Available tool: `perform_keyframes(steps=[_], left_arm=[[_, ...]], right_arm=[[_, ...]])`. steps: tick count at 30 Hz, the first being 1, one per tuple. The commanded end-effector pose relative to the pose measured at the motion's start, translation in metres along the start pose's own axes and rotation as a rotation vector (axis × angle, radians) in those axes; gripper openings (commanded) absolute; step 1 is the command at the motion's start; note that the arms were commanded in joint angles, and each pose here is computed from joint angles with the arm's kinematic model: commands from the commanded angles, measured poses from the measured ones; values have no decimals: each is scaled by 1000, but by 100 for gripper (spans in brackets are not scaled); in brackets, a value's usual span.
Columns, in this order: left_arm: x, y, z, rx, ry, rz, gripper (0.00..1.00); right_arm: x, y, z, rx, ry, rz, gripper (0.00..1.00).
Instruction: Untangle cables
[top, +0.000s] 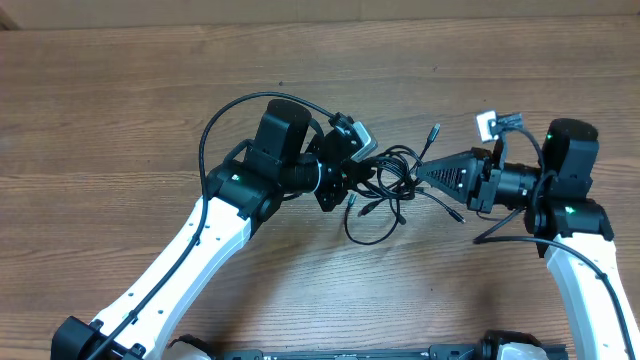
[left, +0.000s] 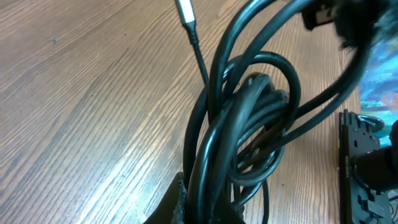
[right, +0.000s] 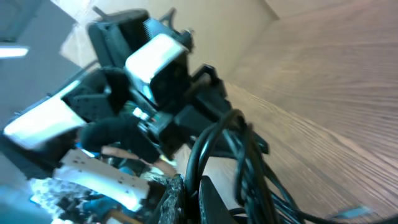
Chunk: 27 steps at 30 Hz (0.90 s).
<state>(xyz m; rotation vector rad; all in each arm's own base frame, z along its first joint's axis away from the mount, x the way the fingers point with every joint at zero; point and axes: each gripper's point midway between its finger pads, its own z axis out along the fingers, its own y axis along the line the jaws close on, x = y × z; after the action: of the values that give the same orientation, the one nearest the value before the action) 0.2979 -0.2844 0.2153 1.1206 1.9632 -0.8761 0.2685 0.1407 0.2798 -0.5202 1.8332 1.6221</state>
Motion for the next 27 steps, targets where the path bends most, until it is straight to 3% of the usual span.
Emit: perform_keyframes(steps=[1,7,11,18,19,20,22,27], left_arm=[[3,20,-5,-107,23,-29,4],[14,18,-5,-96,66,-16,4],[15,16,-5,-90,69,-21,4],[11,8,-5,-38,52,-29,4],[10,6,-5,-27,46,-28,4],[9,5,-5,-17,41,-26,4],[7,3,-6,0,29,-25,4],[5,5,-10,-5,17,-28,4]], right_arm=[[-5,25,-2,-99,40,151,4],[-27,39,-2,-90,46,236,4],[-36,49,-3,-89,39,102,5],[-38,45,-3,-81,18,-18,28],[-39,42,-3,-76,13,-14,34],[-40,39,-2,-68,3,1,47],[-42,29,-2,-47,-19,32,100],[-48,-12,-1,59,-106,153,100]])
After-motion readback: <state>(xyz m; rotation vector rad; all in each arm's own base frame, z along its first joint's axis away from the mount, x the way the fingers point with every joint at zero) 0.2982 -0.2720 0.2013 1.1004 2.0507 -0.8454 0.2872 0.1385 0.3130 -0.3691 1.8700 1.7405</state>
